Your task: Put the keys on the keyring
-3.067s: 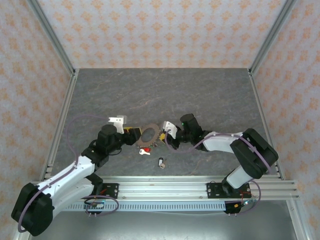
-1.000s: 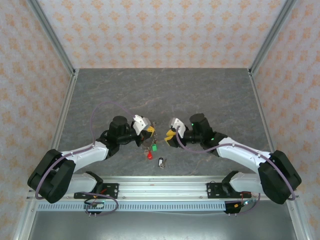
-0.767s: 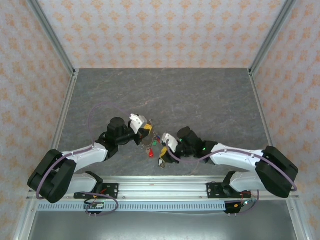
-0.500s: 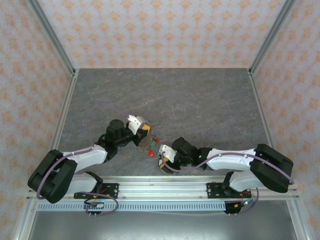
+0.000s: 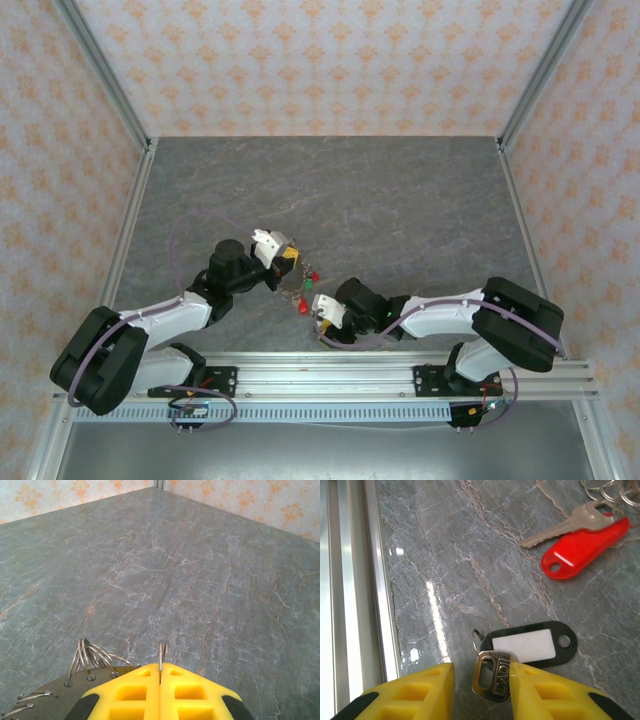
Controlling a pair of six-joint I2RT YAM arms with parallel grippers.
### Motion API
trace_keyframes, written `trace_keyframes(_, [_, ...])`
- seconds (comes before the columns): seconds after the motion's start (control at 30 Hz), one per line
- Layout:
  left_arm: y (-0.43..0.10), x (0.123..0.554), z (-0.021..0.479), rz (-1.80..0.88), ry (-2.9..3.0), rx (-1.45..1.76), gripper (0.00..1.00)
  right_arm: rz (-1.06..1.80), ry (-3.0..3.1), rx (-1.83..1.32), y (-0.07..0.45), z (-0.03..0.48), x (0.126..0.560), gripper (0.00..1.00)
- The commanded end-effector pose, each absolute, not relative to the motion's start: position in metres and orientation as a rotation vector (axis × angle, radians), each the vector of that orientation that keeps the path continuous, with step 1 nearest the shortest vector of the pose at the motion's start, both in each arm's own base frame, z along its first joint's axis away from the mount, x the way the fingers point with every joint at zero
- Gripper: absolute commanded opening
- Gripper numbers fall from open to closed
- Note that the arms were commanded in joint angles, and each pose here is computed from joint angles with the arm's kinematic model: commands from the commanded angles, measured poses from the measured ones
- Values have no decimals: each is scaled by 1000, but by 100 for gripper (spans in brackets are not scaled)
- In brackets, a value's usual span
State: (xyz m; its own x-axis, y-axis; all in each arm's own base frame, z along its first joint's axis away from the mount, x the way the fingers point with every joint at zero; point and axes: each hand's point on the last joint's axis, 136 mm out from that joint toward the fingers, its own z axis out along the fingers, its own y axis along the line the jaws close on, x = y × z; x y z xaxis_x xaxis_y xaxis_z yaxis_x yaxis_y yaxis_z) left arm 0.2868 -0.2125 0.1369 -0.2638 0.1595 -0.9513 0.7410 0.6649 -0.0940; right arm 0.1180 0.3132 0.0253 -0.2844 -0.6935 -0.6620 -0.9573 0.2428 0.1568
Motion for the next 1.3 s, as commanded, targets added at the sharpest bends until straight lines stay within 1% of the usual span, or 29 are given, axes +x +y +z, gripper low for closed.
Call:
trace_keyframes(0.0, [-212,287,148,-659,1738,722,0,759,1979,-1496,326,38,125,34])
trace_keyframes(0.07, [-212,287,149,-661,1736,723,0,736,1971,-1488,324,39,128,34])
trace_keyframes(0.13, [-212,287,149,-663,1735,722,0,727,1932,-1508,324,42,128,37])
trace_keyframes(0.33, [-213,287,148,-670,1738,728,0,722,1884,-1561,327,41,127,38])
trace_keyframes(0.43, [-213,287,148,-669,1740,727,0,752,1885,-1618,329,35,120,35])
trace_keyframes(0.5, [-214,287,148,-672,1740,729,0,753,1888,-1630,330,32,119,31])
trace_keyframes(0.6, [-213,287,149,-672,1739,730,0,727,1891,-1631,328,28,122,29])
trace_keyframes(0.67, [-214,286,148,-674,1741,733,0,732,1877,-1633,329,30,122,22])
trace_keyframes(0.73, [-214,286,148,-674,1743,733,0,726,1872,-1613,329,32,124,20])
trace_keyframes(0.83, [-214,286,147,-674,1745,734,0,734,1868,-1615,328,32,122,15])
trace_keyframes(0.9, [-214,286,147,-675,1745,735,0,725,1880,-1631,326,30,121,5])
trace_keyframes(0.93, [-214,286,148,-676,1744,736,0,721,1879,-1632,325,30,121,3])
trace_keyframes(1.1, [-216,284,147,-687,1744,753,0,663,1858,-1489,324,52,141,0])
trace_keyframes(1.27, [-225,275,146,-736,1732,835,0,715,1836,-1264,310,97,173,0])
